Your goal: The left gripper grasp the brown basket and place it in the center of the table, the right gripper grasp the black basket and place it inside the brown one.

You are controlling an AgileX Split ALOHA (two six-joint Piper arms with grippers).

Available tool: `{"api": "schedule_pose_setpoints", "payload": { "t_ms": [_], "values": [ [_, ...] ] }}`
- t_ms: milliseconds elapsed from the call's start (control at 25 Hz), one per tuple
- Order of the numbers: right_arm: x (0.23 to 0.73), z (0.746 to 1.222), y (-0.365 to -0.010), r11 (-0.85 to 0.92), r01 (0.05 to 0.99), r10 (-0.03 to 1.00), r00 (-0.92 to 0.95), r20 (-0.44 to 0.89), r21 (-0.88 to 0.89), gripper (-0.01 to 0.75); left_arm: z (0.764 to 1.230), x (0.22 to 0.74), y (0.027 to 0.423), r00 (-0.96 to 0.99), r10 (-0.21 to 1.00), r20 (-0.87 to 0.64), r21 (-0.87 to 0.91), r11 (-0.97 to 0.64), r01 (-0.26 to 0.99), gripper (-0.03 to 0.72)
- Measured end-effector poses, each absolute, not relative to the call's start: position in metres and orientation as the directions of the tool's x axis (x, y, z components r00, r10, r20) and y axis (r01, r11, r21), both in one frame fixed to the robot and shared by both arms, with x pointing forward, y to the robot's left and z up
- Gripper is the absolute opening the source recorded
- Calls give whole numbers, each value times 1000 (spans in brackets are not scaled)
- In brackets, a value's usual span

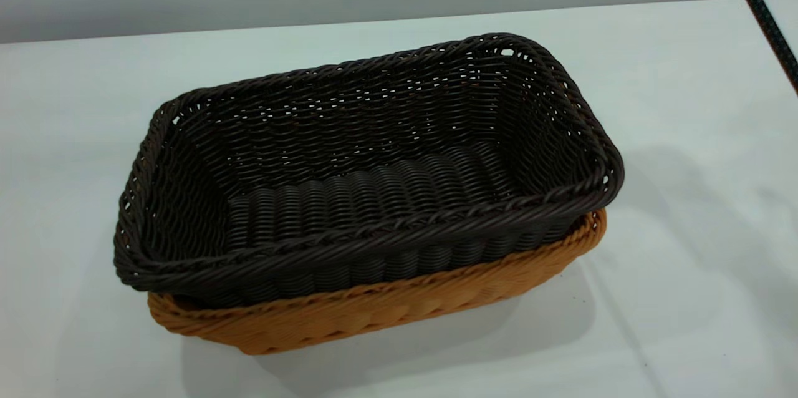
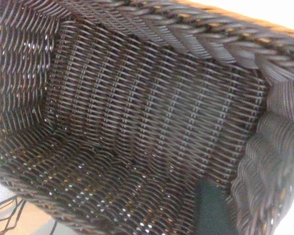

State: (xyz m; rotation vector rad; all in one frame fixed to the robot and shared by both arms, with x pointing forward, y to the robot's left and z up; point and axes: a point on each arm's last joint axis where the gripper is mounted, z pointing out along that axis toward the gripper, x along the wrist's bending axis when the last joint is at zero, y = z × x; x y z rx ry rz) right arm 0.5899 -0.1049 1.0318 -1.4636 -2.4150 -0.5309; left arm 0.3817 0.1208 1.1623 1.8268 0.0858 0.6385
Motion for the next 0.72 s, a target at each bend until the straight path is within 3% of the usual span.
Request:
{"api": "schedule_pose_setpoints", "payload": {
  "t_ms": [320,480,720],
  "values": [
    [573,1077,-112,412,866,774,-497,393,284,33,1184,358,145,827,384,411,902,-307,-305,146],
    [558,1107,-119,402,842,761,-526,380,360,3,1190,342,160,833,370,411,900,-312,-306,21],
    [521,1166,-134,374,774,737,-583,343,512,0,1191,321,187,839,387,384,897,-373,-238,1]
  ]
}}
